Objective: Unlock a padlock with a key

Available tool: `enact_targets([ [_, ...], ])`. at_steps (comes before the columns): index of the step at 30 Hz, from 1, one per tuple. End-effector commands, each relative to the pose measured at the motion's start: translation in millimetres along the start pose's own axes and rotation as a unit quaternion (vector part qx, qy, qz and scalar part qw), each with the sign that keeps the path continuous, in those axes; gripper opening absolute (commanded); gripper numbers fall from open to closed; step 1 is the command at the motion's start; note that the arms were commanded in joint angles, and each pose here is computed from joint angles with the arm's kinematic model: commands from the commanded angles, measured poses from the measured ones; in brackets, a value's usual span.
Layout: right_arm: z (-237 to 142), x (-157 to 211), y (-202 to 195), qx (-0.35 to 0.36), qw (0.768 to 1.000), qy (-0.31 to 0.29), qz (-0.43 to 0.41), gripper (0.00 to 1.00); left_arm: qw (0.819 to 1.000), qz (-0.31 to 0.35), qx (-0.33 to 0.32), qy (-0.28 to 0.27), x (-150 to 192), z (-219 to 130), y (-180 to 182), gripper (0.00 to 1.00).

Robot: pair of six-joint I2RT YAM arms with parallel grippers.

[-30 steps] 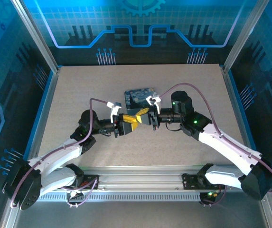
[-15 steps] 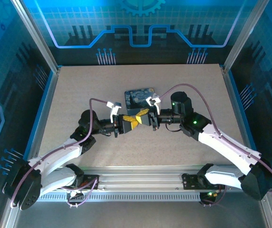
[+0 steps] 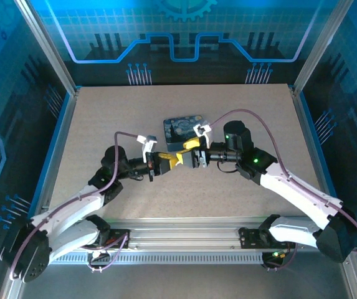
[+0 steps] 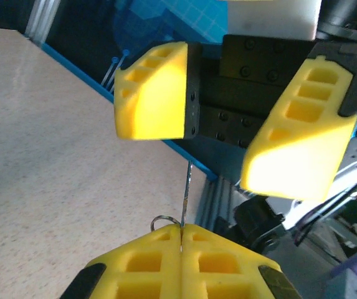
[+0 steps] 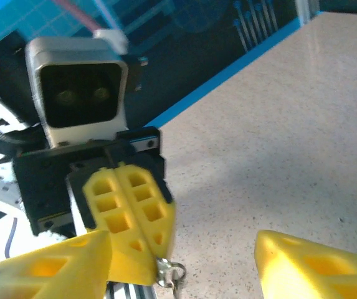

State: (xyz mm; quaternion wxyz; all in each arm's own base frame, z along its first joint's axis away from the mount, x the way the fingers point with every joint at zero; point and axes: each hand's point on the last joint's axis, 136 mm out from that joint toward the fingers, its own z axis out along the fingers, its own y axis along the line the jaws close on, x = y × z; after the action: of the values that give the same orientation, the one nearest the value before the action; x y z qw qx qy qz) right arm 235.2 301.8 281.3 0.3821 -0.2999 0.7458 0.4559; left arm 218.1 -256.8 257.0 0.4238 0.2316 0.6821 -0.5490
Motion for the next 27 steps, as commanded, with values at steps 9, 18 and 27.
enact_targets([
  [9,12,52,-109,0.289,0.948,0.069,0.113,0.63,0.975,0.004,-0.221,0.039,45,-49,63,0.0],
  [18,54,100,-174,0.436,0.888,0.113,0.093,0.61,0.966,-0.005,-0.252,0.061,71,-64,74,0.0],
  [27,91,114,-210,0.458,0.877,0.123,0.084,0.51,0.965,0.004,-0.253,0.068,82,-73,72,0.0],
])
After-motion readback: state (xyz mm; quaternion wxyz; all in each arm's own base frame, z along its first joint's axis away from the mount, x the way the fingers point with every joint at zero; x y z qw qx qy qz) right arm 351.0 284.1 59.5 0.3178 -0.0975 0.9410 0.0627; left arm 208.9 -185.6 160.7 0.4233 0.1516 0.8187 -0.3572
